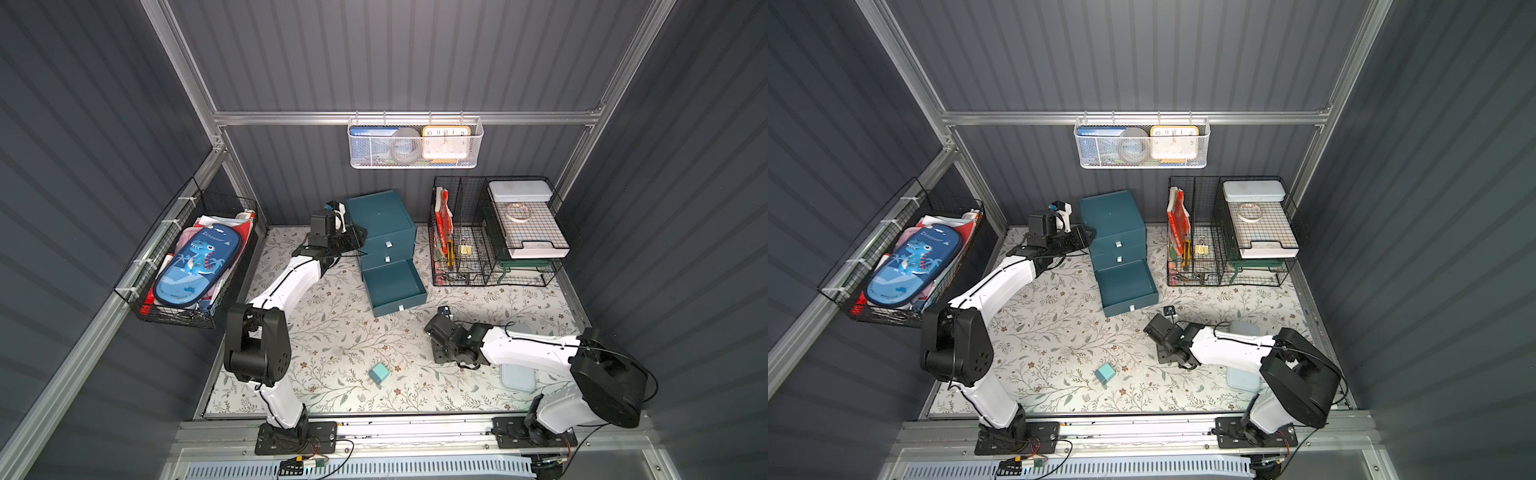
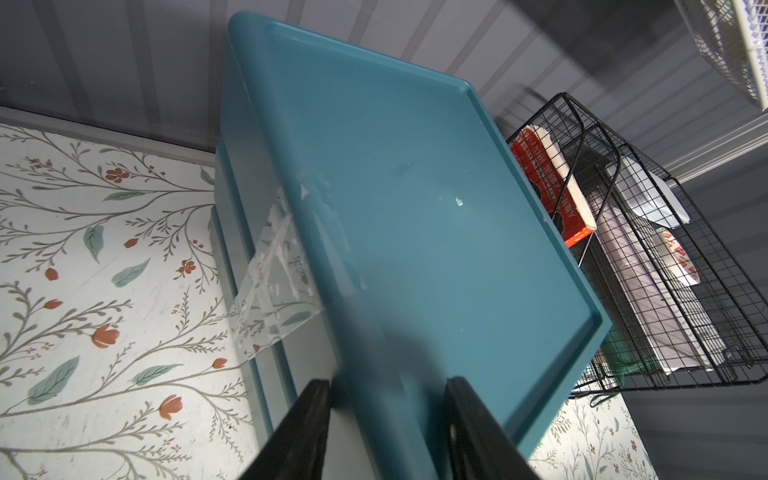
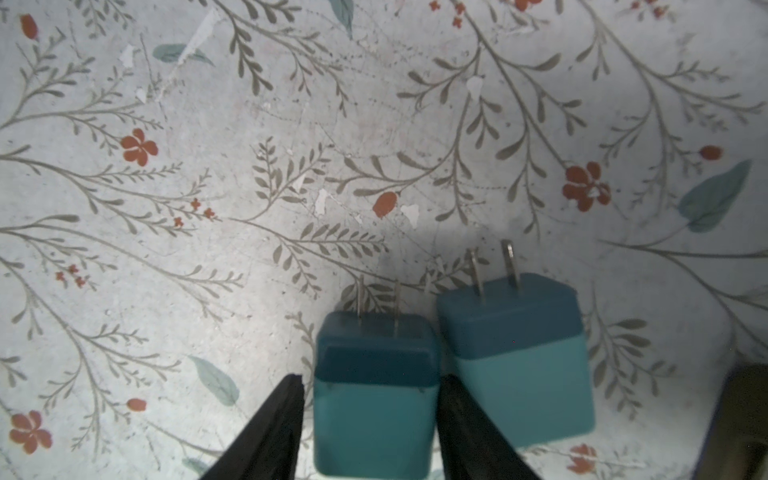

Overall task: Place the plugs into the drawer by color
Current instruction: Pick up the plug from the center of the board.

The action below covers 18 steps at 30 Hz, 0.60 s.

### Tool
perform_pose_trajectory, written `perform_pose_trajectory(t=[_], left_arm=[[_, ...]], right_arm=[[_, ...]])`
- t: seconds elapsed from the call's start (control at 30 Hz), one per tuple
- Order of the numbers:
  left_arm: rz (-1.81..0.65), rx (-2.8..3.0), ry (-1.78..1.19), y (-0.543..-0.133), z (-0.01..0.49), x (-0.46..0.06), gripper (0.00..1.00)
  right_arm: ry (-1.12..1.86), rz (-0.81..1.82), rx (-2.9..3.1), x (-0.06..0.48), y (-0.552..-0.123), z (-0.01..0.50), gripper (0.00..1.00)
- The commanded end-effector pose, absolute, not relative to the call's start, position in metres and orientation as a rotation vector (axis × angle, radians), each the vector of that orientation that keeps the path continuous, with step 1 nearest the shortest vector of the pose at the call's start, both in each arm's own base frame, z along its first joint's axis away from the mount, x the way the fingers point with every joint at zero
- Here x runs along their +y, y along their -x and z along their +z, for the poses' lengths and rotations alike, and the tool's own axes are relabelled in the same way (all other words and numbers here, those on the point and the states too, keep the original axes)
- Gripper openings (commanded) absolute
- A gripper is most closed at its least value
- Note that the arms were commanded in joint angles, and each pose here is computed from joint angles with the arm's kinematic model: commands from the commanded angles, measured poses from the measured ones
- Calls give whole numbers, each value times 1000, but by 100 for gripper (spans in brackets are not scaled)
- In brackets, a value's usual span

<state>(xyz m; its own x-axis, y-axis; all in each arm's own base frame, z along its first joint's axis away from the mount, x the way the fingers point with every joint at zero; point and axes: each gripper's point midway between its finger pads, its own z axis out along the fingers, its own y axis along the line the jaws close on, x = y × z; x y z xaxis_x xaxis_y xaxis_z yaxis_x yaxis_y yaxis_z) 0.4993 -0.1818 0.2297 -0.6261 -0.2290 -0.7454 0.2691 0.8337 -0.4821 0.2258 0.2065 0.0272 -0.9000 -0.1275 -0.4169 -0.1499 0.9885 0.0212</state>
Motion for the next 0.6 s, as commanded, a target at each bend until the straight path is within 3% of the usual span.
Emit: perform_pose_trajectory(t=[0.0, 0.27, 0.57], left_arm=[[-729, 2404, -49, -459, 155, -193, 48], [-729, 2406, -50, -459, 155, -193, 48], [-732, 2407, -51, -459, 154, -194, 48]], right_arm=[[200, 32, 2706, 204, -230, 24, 56], [194, 17, 2710, 205, -235, 19, 55], [188, 74, 2680, 210, -238, 43, 40]])
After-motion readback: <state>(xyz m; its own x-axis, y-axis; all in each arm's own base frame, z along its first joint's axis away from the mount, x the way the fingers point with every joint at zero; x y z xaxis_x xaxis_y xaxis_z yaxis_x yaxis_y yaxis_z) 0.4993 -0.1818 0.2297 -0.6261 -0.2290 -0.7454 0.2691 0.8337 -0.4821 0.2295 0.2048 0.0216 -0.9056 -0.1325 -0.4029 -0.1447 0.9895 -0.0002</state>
